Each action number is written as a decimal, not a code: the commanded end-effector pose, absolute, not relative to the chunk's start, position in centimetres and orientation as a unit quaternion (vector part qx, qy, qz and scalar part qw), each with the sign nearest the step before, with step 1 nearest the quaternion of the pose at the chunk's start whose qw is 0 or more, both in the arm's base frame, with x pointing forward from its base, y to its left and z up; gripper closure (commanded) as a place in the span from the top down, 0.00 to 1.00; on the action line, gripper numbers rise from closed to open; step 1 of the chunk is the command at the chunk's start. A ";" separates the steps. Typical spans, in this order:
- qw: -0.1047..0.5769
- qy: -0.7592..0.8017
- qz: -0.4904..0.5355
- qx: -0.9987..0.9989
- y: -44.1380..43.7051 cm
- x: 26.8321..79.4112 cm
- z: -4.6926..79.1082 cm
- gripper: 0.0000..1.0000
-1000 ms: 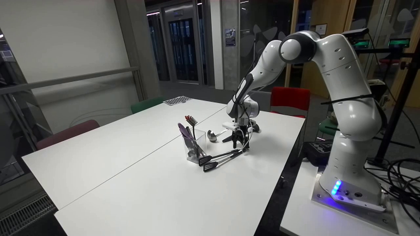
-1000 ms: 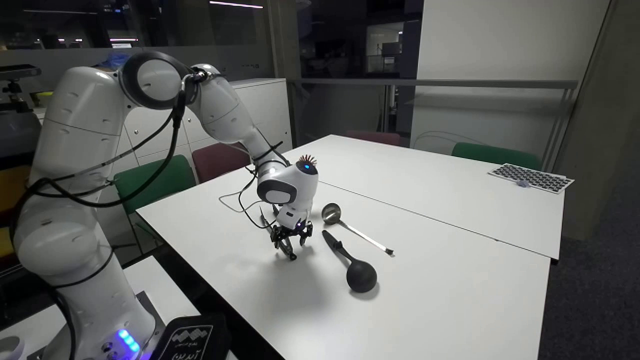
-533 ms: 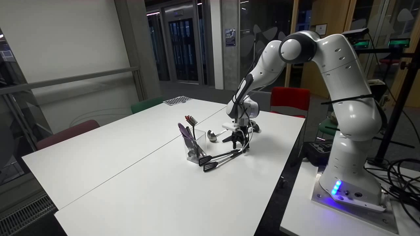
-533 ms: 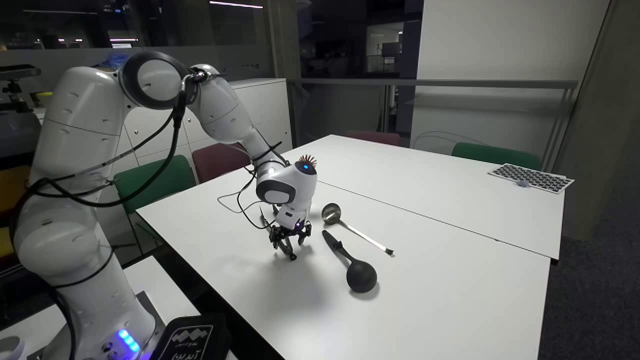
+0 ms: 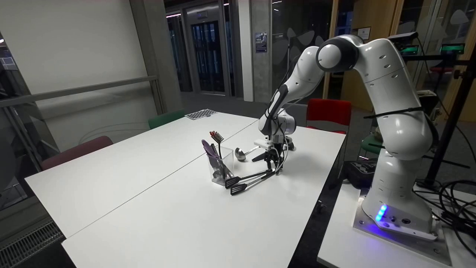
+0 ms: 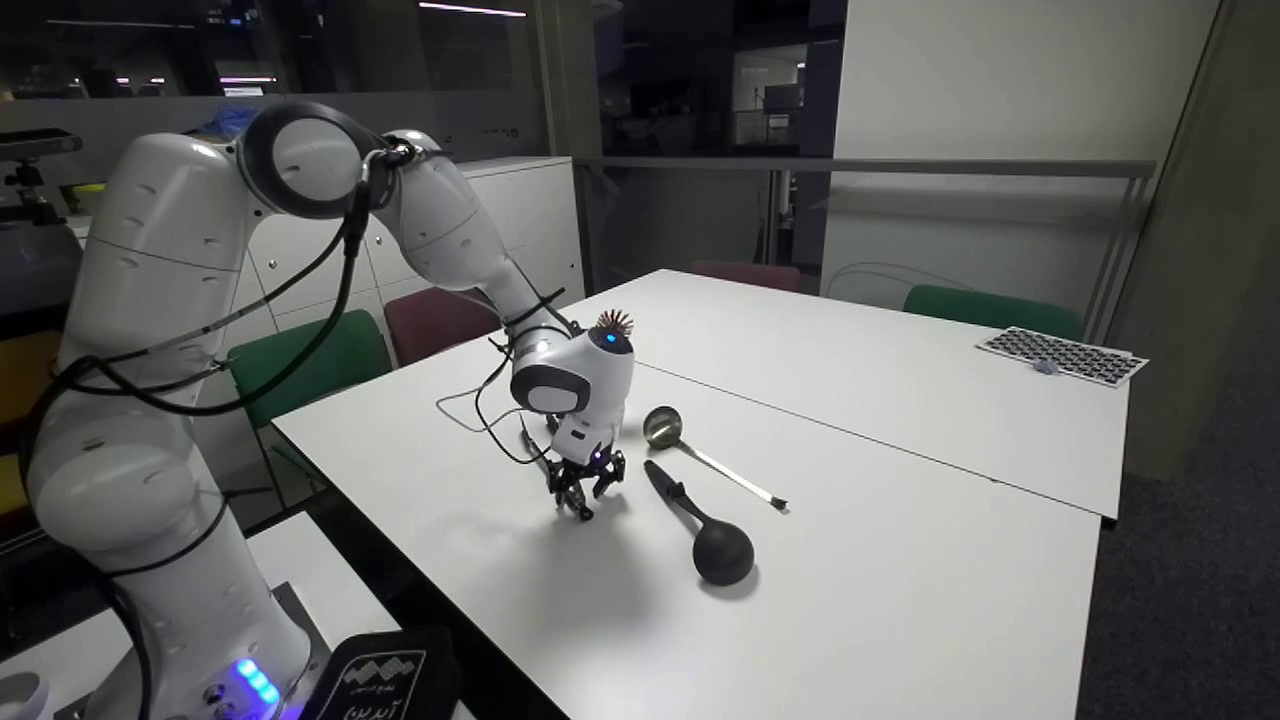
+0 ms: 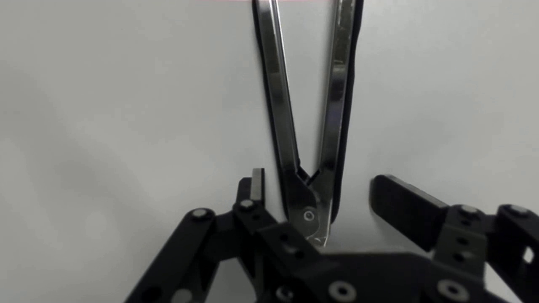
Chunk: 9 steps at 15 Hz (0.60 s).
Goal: Put the black tongs in the cutlery holder.
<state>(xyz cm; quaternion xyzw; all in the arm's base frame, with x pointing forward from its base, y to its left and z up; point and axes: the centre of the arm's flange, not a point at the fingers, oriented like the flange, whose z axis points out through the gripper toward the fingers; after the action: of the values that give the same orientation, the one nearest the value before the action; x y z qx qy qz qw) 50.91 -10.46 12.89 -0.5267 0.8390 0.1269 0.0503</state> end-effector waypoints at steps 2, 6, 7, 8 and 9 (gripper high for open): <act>0.065 0.844 0.115 -0.520 -11.6 49.0 14.0 0.54; 0.069 0.846 0.111 -0.517 -12.1 48.8 14.8 0.23; 0.071 0.847 0.109 -0.516 -12.3 48.8 15.0 0.16; 0.074 0.847 0.107 -0.515 -12.5 48.8 15.4 0.09; 0.077 0.848 0.105 -0.514 -12.6 48.7 15.8 0.08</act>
<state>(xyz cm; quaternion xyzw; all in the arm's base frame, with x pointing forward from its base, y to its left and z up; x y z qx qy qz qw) 50.45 -11.97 14.42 -0.5154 0.8468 0.1174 0.0600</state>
